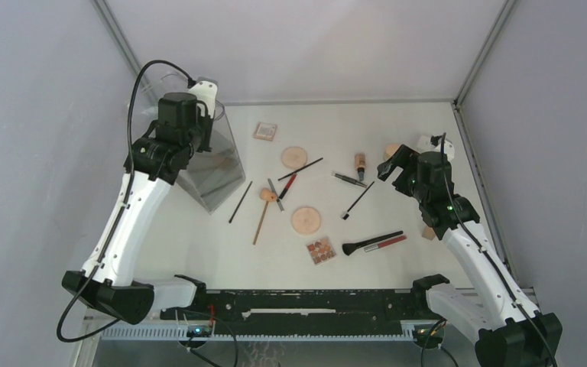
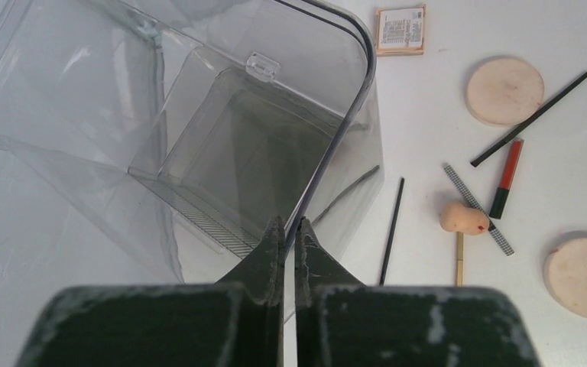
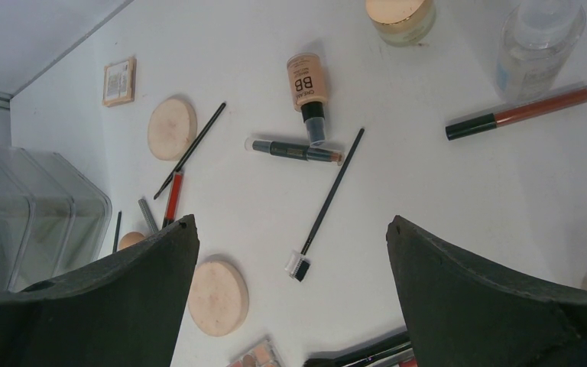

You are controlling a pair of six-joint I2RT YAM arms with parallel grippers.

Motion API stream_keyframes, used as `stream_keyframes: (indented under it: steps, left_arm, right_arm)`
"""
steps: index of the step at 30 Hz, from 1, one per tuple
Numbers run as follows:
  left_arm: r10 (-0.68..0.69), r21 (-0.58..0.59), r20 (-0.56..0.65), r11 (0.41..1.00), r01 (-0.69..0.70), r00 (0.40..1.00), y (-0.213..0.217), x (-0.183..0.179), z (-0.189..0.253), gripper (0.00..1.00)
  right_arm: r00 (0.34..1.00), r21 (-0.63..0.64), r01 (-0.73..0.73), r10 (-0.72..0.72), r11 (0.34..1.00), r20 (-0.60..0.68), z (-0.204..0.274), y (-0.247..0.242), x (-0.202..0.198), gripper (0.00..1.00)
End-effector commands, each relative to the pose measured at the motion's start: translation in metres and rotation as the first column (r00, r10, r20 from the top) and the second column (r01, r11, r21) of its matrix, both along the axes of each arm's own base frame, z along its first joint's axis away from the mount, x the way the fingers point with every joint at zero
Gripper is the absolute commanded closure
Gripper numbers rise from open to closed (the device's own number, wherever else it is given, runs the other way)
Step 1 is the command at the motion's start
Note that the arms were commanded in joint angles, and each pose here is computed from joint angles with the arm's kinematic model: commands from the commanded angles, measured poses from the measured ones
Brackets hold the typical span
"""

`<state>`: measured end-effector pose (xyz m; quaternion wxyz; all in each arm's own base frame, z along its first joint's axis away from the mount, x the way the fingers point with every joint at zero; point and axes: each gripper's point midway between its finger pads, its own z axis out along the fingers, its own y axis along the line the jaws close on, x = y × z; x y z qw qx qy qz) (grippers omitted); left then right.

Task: Organize the makeup
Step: Move the storage box to the center of the board.

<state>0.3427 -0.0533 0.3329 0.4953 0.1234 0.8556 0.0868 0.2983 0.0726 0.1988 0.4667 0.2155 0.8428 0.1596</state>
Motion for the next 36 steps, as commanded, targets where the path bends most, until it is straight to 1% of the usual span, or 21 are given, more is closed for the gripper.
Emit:
stream_keyframes:
  steps: [1, 4, 9, 11, 14, 20, 25, 26, 27, 30, 31, 33, 35, 36]
  left_arm:
    - [0.068, -0.098, 0.013, 0.993, -0.067, 0.998, -0.004, 0.011, 0.006, 1.0]
    - [0.123, -0.137, 0.041, 0.984, -0.116, 0.992, -0.004, 0.023, 0.011, 1.0]
    - [0.208, -0.159, 0.086, 0.968, -0.193, 0.974, -0.001, 0.048, 0.022, 1.0]
    - [0.237, -0.166, 0.118, 0.962, -0.217, 0.964, 0.0, 0.061, 0.032, 1.0]
    - [0.239, -0.162, 0.139, 0.963, -0.216, 0.961, -0.004, 0.083, 0.044, 1.0]
    - [0.237, -0.153, 0.14, 0.964, -0.215, 0.961, -0.013, 0.128, 0.058, 1.0]
    - [0.244, -0.191, 0.163, 0.958, -0.212, 0.956, -0.012, 0.142, 0.07, 1.0]
    - [0.237, -0.201, 0.169, 0.959, -0.202, 0.957, -0.014, 0.143, 0.074, 0.98]
    - [0.222, -0.213, 0.177, 0.96, -0.183, 0.959, -0.016, 0.142, 0.08, 0.9]
    - [0.142, -0.271, 0.219, 0.959, -0.08, 0.965, -0.03, 0.127, 0.106, 0.63]
    - [0.12, -0.289, 0.242, 0.956, -0.047, 0.963, -0.033, 0.12, 0.117, 0.57]
    - [0.081, -0.304, 0.288, 0.953, 0.011, 0.954, -0.034, 0.101, 0.14, 0.49]
    - [0.069, -0.294, 0.327, 0.955, 0.032, 0.942, -0.028, 0.081, 0.158, 0.38]
    - [0.068, -0.283, 0.331, 0.959, 0.031, 0.941, -0.024, 0.074, 0.161, 0.33]
  right_arm:
    - [0.999, 0.002, 0.013, -0.013, 1.0, 0.032, 0.008, -0.002, 0.004, 0.02]
    - [1.0, 0.003, 0.013, -0.013, 1.0, 0.028, 0.007, -0.002, 0.003, 0.02]
    - [1.0, -0.008, 0.026, -0.026, 1.0, 0.017, 0.005, -0.005, 0.002, 0.02]
    - [1.0, -0.012, 0.028, -0.028, 1.0, 0.015, 0.004, -0.006, 0.001, 0.02]
    - [0.999, -0.015, 0.03, -0.03, 0.999, 0.011, 0.003, -0.007, 0.001, 0.02]
    - [0.999, -0.022, 0.046, -0.046, 0.999, 0.003, 0.0, -0.011, -0.002, 0.02]
    - [0.998, -0.031, 0.057, -0.057, 0.998, 0.002, -0.001, -0.016, -0.004, 0.02]
    - [0.998, -0.032, 0.059, -0.059, 0.998, 0.001, -0.002, -0.017, -0.004, 0.01]
    - [0.999, -0.032, 0.054, -0.054, 0.998, 0.006, -0.001, -0.017, -0.002, 0.02]
    - [0.999, -0.027, 0.045, -0.045, 0.999, 0.011, 0.0, -0.016, -0.001, 0.02]
    - [0.999, -0.025, 0.046, -0.046, 0.999, 0.013, 0.001, -0.015, 0.0, 0.02]
    - [0.999, -0.021, 0.043, -0.043, 0.999, 0.014, 0.001, -0.014, 0.002, 0.02]
    - [0.999, -0.017, 0.036, -0.035, 0.999, 0.009, -0.001, -0.013, 0.004, 0.02]
    - [1.0, -0.012, 0.031, -0.03, 0.999, 0.006, -0.002, -0.011, 0.005, 0.02]
